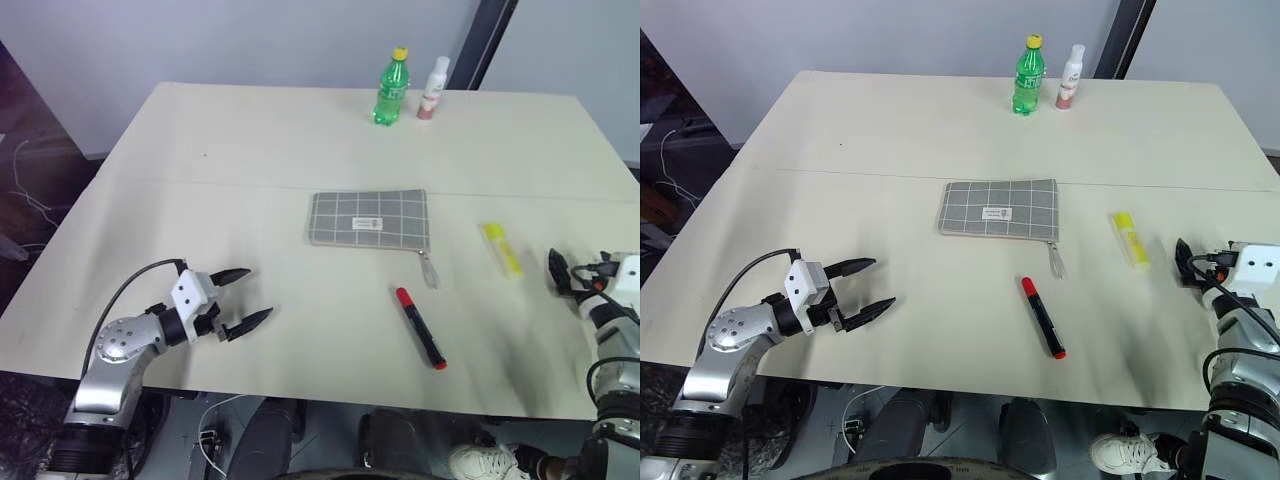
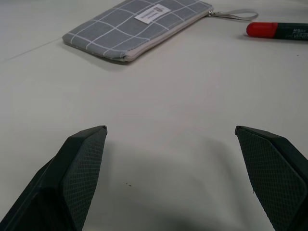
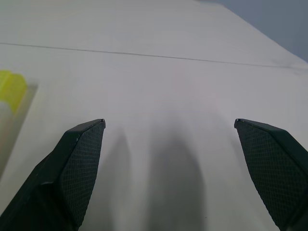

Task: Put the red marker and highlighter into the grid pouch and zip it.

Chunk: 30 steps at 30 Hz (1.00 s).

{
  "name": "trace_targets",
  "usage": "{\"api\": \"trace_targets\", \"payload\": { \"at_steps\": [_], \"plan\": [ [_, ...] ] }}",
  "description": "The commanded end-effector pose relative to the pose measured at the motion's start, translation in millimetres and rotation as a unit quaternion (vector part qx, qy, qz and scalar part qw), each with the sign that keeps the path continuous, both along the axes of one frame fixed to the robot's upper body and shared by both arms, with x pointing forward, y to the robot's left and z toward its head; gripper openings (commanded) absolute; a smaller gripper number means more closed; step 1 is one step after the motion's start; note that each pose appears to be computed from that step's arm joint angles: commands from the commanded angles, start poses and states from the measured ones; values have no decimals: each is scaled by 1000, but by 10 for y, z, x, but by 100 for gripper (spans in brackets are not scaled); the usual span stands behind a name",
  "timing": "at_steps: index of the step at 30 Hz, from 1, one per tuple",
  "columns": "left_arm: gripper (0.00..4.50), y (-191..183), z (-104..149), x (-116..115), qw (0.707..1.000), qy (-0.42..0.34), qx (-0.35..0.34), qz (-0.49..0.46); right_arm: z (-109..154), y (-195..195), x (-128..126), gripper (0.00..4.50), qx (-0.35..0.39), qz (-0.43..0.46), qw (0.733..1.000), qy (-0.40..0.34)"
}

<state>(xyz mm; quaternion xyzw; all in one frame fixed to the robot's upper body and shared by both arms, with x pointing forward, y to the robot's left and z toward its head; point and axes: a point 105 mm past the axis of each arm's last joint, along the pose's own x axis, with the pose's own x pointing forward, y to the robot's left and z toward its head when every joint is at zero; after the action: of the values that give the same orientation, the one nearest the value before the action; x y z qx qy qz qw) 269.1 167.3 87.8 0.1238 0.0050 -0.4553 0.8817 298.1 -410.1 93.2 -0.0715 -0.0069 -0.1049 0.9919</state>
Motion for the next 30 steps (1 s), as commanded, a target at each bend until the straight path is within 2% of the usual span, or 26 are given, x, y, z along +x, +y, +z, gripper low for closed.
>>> {"api": "trace_targets", "payload": {
  "at_steps": [1,5,20,30],
  "plan": [
    [450,-25,105,-25,1000,-25,-6,-8,125,-22,-24,448,-18,2,1000,-20],
    [450,-6,160,36,999,-42,3,1,125,-51,-53,448,-21,-2,1000,-19],
    [450,-62,196,21,998,-59,-5,-18,59,-119,-88,448,-17,-3,1000,-13],
    [450,-74,254,55,996,-85,-7,-14,157,-8,-57,448,-25,9,999,-32]
  ]
}}
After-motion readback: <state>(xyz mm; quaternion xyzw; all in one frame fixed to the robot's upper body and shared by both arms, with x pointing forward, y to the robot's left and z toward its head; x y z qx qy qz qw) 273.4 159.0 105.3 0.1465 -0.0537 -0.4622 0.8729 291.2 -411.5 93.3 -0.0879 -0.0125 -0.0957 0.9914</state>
